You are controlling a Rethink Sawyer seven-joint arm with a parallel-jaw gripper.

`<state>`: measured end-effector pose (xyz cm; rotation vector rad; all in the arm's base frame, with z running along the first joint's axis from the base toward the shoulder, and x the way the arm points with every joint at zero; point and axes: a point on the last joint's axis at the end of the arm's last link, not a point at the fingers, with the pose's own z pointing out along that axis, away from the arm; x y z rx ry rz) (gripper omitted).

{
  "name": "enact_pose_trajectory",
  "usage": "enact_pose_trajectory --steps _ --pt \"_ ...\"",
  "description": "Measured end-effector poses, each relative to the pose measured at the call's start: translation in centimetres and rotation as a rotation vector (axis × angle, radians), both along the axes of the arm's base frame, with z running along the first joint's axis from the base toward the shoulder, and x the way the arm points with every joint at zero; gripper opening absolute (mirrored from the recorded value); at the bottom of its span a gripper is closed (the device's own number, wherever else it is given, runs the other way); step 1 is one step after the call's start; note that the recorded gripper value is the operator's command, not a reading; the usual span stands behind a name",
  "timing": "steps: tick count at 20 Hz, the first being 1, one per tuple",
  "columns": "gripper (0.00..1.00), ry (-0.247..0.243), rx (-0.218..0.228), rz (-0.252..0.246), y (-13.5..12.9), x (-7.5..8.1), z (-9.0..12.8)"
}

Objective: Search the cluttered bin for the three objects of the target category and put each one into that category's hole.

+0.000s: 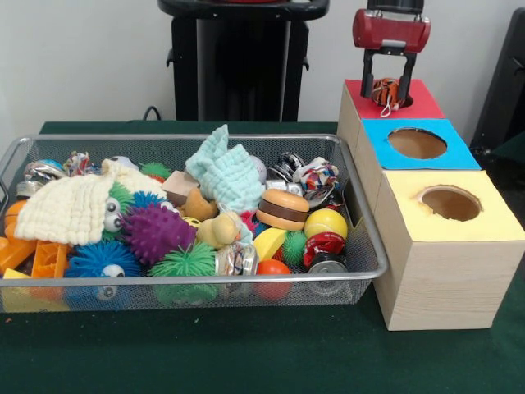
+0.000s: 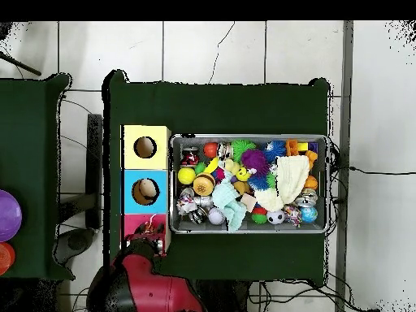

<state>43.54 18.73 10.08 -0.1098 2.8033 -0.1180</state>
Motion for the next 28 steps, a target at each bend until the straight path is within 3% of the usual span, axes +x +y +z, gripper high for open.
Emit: enact_pose_trajectory --steps 4,9,13,22,28 --pt "1.0 -0.013 0.004 -0.008 0.0 0.4 0.7" --pt "1.0 -0.018 0.017 -0.024 0.4 0.8 3.8" --pt "1.0 -0.03 0.025 -0.023 0.6 1.0 5.0" --pt "1.0 -0.038 0.029 -0.025 2.2 0.4 6.4" --pt "1.0 -0.036 0.034 -0.045 1.4 0.9 6.3"
